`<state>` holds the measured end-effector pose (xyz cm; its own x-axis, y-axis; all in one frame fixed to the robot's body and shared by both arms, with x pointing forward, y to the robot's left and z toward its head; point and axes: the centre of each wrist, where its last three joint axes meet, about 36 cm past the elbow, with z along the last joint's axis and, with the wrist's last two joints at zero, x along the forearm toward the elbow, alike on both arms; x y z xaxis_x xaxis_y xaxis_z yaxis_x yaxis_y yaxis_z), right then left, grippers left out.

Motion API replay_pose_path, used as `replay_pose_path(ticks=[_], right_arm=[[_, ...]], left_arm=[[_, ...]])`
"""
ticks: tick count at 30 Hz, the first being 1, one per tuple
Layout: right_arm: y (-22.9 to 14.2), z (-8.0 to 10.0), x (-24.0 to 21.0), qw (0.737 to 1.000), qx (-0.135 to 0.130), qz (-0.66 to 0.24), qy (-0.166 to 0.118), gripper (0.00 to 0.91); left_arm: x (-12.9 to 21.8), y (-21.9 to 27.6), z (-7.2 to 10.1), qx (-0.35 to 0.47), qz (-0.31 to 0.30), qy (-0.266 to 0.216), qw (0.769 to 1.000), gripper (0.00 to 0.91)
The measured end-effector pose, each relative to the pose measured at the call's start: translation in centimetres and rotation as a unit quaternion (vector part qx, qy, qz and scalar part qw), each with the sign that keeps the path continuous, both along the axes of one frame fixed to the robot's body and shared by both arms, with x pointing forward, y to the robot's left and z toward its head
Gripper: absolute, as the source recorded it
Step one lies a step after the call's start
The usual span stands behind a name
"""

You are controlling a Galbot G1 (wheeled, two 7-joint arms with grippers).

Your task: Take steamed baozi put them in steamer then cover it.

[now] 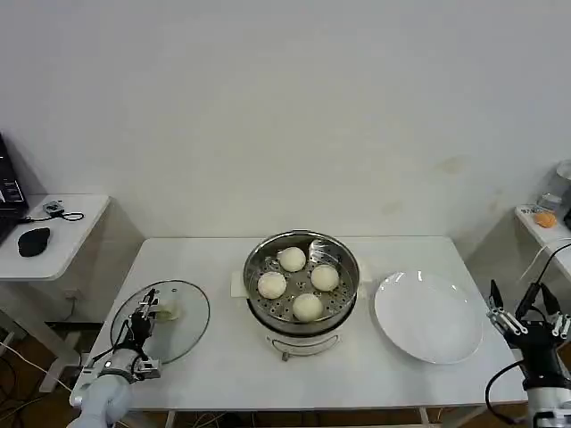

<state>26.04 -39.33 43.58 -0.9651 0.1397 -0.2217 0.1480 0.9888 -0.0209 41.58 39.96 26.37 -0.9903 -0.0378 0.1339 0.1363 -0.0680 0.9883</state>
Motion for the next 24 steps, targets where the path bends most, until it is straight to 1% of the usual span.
replay_pose_path(ticks=[6,11,13,17,19,22,24], right_arm=[[0.1,-0.2,0.0,1.000,-0.007,0.006,0.005,0.907],[0.2,-0.3,0.0,1.000,-0.013,0.011,0.008,0.907],[0.3,-0.3,0.0,1.000,-0.016,0.015,0.009,0.907],[0.4,-0.6,0.1,1.000,-0.021,0.020,0.012,0.907],[0.5,-0.7,0.1,0.999,-0.025,0.023,0.013,0.907],[0.5,-0.9,0.1,0.999,-0.032,0.026,0.016,0.907],[0.6,-0.9,0.0,0.999,-0.039,0.028,0.020,0.907]], left_arm=[[-0.5,0.0,0.6,-0.007,0.003,-0.021,1.000,0.000],[-1.3,-0.3,1.9,-0.010,0.006,-0.048,0.999,0.000],[-1.6,-0.5,2.7,-0.011,0.007,-0.059,0.998,0.000],[-2.3,-1.5,4.7,-0.014,0.005,-0.080,0.997,0.000],[-2.7,-2.3,6.1,-0.015,0.002,-0.090,0.996,0.000],[-3.0,-3.5,8.5,-0.012,-0.001,-0.102,0.995,0.000],[-3.0,-4.3,10.5,-0.011,-0.003,-0.112,0.994,0.000]])
